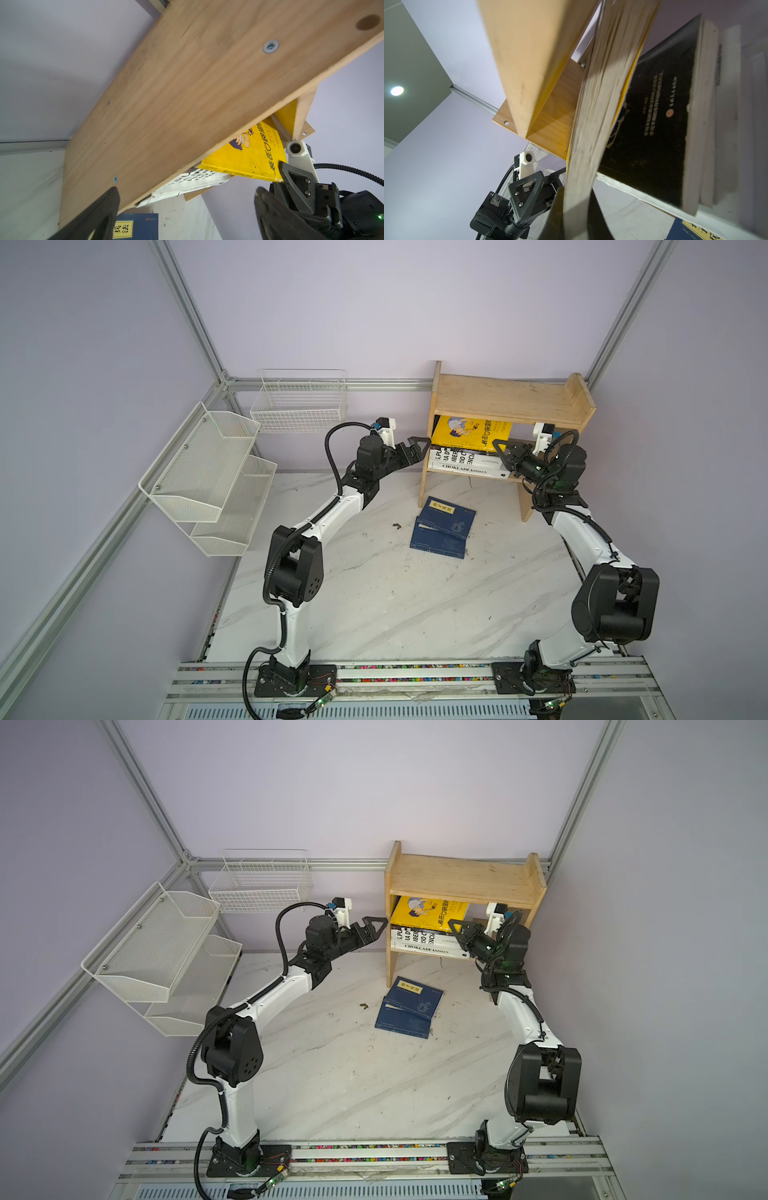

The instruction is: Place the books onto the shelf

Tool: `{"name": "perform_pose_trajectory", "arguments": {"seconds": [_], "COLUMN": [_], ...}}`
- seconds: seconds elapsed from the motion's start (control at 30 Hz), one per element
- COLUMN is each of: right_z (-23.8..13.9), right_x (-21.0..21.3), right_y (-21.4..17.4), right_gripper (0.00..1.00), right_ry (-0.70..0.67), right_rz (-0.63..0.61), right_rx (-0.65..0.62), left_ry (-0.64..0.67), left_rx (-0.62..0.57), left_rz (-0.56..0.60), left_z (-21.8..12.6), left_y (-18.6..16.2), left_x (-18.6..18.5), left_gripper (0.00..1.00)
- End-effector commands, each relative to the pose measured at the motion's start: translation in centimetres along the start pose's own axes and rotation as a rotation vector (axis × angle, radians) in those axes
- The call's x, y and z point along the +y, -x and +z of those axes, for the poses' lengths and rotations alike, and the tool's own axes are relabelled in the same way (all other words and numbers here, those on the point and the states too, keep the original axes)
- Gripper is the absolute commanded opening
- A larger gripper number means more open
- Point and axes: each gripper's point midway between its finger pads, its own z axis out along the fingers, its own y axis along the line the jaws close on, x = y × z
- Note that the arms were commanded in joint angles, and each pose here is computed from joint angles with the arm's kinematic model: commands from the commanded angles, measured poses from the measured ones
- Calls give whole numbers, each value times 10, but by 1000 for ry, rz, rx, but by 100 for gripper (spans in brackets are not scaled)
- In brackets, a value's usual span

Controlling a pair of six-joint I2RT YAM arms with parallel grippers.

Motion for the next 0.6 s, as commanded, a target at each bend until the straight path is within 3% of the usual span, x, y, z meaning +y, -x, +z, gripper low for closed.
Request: {"name": "perform_pose_trajectory", "arguments": {"seconds": [0.0,0.17,0.57], "right_z": [12,14,5], "right_x": [4,-7,-13], "right_y": [16,21,45], "right_gripper": [11,27,41], "right_ry": [20,-7,-108], "right_rz": [-21,11,-33], "right_rx": [-69,-99,-229], "left_ry": [-113,-109,-91], "left_rx": [-174,-183,-180], "left_rz": [69,53,47], "left_z": [-5,4,8], "left_y": [60,56,52], "left_x": [-59,-57,-55], "left_gripper": [100,99,100]}}
